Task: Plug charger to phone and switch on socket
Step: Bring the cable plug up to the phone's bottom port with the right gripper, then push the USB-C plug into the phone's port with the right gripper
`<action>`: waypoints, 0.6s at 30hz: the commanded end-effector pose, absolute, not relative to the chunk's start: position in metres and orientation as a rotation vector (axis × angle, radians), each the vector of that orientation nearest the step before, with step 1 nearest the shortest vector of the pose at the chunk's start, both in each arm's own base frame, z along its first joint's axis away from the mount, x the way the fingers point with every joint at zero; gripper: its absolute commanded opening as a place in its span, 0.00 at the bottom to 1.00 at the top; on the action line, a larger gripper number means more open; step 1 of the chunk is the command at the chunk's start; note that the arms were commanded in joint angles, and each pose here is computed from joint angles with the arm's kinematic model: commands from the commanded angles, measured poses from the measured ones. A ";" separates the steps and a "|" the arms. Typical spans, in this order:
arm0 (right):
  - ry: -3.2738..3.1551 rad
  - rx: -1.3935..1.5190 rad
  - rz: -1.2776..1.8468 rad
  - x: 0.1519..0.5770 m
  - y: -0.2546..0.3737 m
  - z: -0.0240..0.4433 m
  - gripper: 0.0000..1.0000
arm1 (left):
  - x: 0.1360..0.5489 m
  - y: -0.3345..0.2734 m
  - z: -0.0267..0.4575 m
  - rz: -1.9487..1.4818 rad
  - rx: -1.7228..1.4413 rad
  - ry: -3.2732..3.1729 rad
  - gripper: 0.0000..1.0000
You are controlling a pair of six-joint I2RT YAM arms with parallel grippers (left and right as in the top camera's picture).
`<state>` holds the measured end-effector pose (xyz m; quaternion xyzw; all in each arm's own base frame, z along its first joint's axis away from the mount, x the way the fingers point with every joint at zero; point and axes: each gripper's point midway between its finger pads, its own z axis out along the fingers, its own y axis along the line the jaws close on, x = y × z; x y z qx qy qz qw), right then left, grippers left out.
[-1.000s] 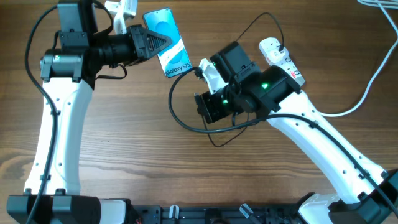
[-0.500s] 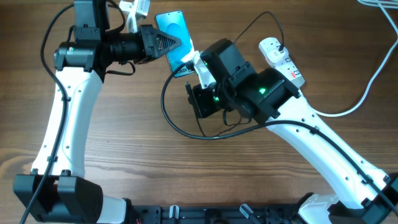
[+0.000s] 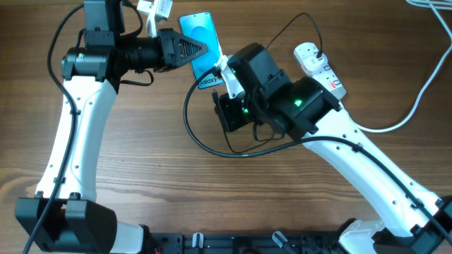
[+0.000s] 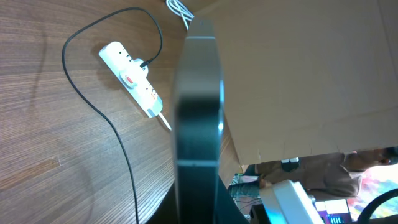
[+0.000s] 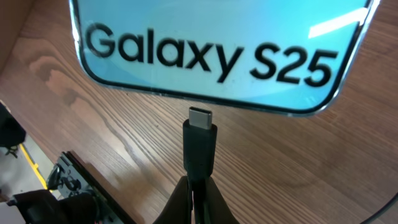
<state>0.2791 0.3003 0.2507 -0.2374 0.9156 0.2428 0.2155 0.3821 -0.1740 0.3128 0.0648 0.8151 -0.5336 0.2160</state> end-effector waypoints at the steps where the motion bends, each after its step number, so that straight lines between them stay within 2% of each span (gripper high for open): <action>1: 2.479 -0.623 0.689 0.284 0.302 0.275 0.04 | 0.380 -0.176 0.321 -1.492 0.236 2.222 0.04; 18: 2.496 -0.599 0.682 0.285 0.298 0.274 0.04 | 0.376 -0.179 0.325 -1.519 0.287 2.192 0.04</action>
